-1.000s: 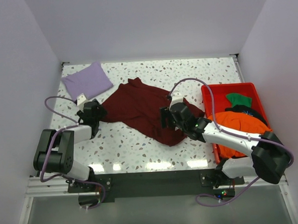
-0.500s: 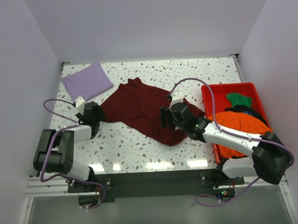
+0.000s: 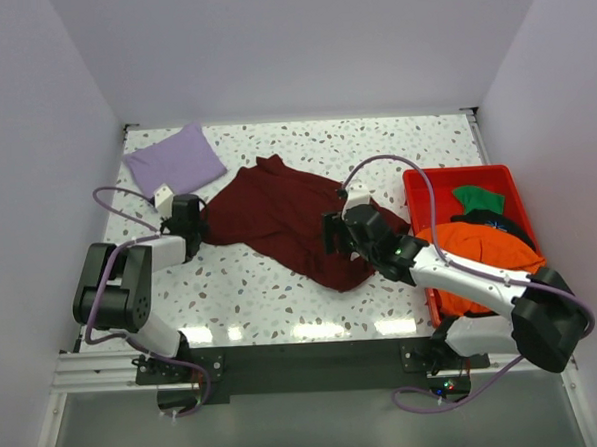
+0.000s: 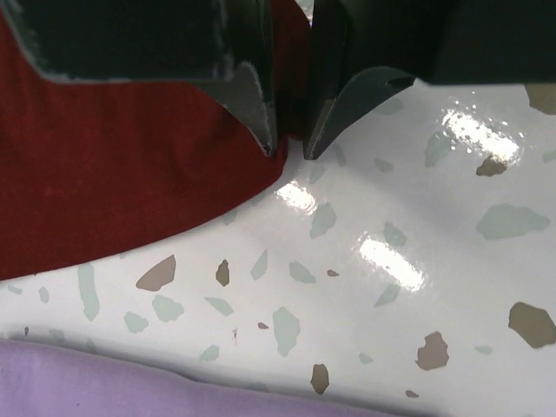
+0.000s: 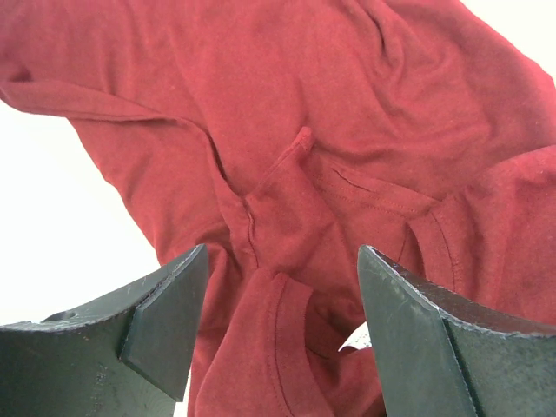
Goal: Fold and stack the t-shirts
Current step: Flatten the tshirt out
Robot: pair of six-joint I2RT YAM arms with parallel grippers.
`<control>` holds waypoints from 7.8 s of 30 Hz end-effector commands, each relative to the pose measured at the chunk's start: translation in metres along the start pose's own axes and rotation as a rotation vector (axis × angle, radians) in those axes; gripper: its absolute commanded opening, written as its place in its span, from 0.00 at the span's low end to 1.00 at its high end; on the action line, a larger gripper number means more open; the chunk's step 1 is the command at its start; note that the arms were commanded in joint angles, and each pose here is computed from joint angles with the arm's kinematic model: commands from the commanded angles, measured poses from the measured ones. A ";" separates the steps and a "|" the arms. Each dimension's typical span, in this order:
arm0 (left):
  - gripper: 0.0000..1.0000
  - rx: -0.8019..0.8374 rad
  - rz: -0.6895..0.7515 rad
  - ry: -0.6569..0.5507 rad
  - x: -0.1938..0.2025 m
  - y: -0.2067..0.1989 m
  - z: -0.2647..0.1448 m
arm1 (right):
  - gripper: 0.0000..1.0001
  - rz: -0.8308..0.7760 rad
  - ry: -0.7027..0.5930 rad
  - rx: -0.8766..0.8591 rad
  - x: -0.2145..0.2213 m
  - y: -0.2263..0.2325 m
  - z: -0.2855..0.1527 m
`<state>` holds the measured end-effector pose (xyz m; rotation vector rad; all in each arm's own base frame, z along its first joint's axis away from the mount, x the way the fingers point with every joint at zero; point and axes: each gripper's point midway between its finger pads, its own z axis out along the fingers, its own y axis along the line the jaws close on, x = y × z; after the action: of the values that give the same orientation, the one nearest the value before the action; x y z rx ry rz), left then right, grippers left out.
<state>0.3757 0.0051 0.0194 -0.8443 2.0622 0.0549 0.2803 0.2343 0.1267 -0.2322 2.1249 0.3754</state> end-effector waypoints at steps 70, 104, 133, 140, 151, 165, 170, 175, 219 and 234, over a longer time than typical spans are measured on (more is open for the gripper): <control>0.00 0.309 -0.061 -0.173 -0.081 -0.055 -0.045 | 0.68 0.038 0.135 0.071 0.060 0.023 -0.063; 0.00 0.344 -0.043 -0.141 -0.071 -0.062 -0.039 | 0.53 0.046 0.134 -0.020 0.056 0.009 0.043; 0.00 0.351 -0.042 -0.147 -0.073 -0.062 -0.043 | 0.00 -0.208 0.223 -0.258 0.072 0.143 0.008; 0.00 0.354 -0.045 -0.148 -0.074 -0.063 -0.044 | 0.31 -0.261 0.273 -0.254 0.087 0.156 -0.006; 0.00 0.377 -0.027 -0.142 -0.072 -0.067 -0.044 | 0.52 -0.055 0.132 -0.266 0.024 0.103 0.014; 0.00 0.378 -0.022 -0.140 -0.070 -0.067 -0.042 | 0.47 0.015 0.203 -0.316 0.054 0.086 0.061; 0.00 0.378 -0.021 -0.143 -0.070 -0.067 -0.042 | 0.47 0.012 0.237 -0.331 0.064 0.089 0.074; 0.00 0.375 -0.020 -0.141 -0.070 -0.066 -0.041 | 0.48 0.017 0.255 -0.371 0.070 0.095 0.072; 0.00 0.353 -0.023 -0.150 -0.072 -0.062 -0.042 | 0.00 -0.021 0.039 -0.179 -0.005 0.036 -0.020; 0.00 0.377 -0.021 -0.183 -0.082 -0.064 -0.053 | 0.00 0.011 -0.040 0.007 -0.021 -0.014 -0.016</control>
<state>0.4021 -0.0227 0.1033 -0.6434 1.8939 -0.2603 0.2538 0.2266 0.1220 -0.2999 2.1784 0.4353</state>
